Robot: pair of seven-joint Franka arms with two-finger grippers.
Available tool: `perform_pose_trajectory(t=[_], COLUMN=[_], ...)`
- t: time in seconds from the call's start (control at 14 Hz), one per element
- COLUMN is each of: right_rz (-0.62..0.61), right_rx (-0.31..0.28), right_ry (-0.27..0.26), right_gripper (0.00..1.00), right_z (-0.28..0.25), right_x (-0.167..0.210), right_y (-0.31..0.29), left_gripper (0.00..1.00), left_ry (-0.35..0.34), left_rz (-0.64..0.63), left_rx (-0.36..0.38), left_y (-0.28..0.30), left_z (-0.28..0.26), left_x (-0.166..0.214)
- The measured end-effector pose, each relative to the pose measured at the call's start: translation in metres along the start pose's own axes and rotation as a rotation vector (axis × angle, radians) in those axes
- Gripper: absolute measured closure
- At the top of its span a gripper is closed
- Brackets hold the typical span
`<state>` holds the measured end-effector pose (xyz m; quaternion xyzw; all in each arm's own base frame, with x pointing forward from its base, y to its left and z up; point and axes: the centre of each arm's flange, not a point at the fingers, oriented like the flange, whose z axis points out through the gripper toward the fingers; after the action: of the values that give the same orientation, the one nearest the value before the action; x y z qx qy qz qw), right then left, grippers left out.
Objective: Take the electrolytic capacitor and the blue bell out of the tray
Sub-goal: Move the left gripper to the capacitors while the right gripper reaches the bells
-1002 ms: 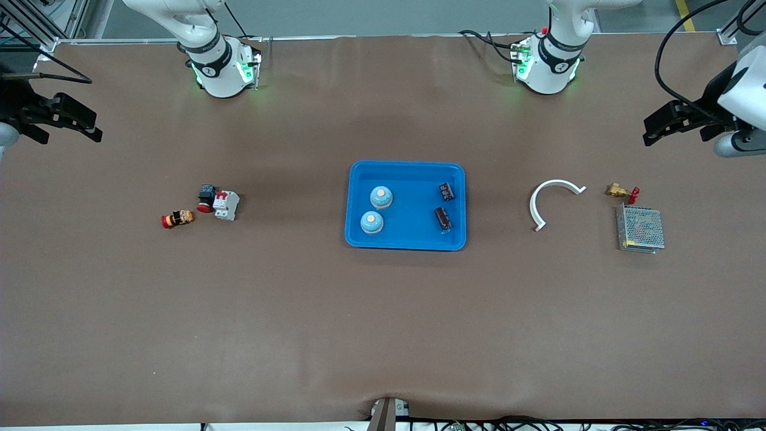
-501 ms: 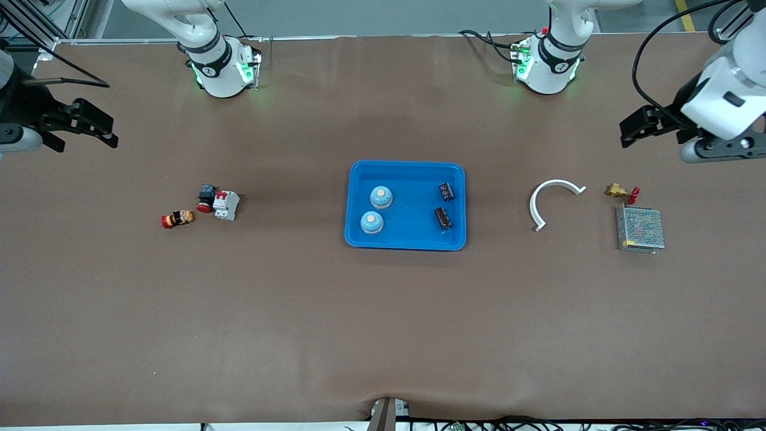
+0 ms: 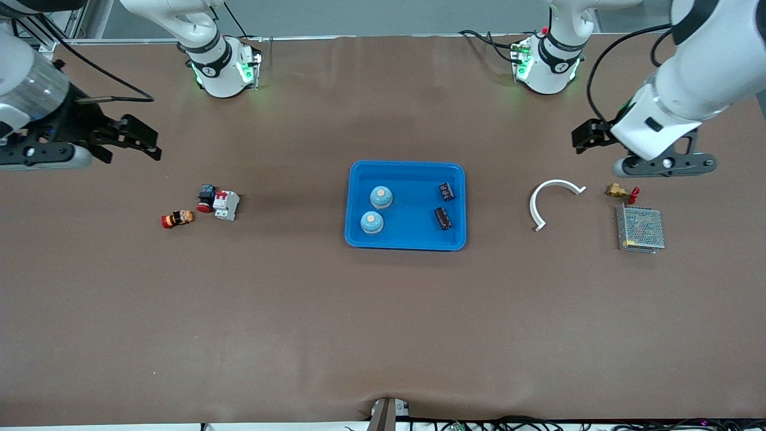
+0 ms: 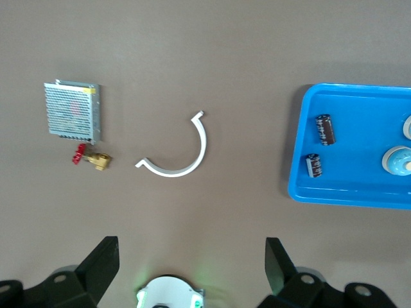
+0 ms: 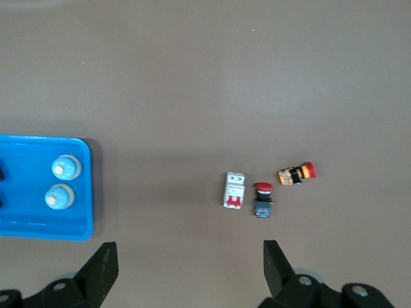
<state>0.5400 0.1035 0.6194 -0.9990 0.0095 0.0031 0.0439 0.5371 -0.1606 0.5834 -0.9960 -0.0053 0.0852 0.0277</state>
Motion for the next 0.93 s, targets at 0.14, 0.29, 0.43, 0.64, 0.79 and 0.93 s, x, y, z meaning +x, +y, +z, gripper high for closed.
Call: perform_pose_trajectory(t=[0.14,0.29,0.43,0.64,0.79,0.93], right_rz=[0.019,0.037,0.043,0.044,0.039,0.043], right_rx=[0.000,0.000,-0.001,0.000,-0.001,0.001], right_ry=[-0.004,-0.009,-0.013,-0.013,-0.015,-0.010], right_gripper=[0.00,0.00,0.00,0.00,0.00,0.00], right_z=[0.010,0.019,0.026,0.051,0.072,0.087], right_x=[0.001,0.002,0.002,0.004,0.001,-0.001], right_y=[-0.024,-0.041,-0.053,-0.073,-0.088,-0.099], left_gripper=[0.00,0.00,0.00,0.00,0.00,0.00], left_ry=[-0.004,-0.007,-0.009,-0.004,0.000,0.012], left_rz=[-0.027,-0.052,-0.064,-0.101,-0.142,-0.187], left_rx=[0.005,0.011,0.016,0.000,-0.034,-0.058], left_y=[0.028,0.057,0.079,0.102,0.114,0.131], left_z=[0.020,0.042,0.062,0.098,0.121,0.145], left_x=[-0.002,-0.007,-0.013,-0.018,-0.019,-0.023])
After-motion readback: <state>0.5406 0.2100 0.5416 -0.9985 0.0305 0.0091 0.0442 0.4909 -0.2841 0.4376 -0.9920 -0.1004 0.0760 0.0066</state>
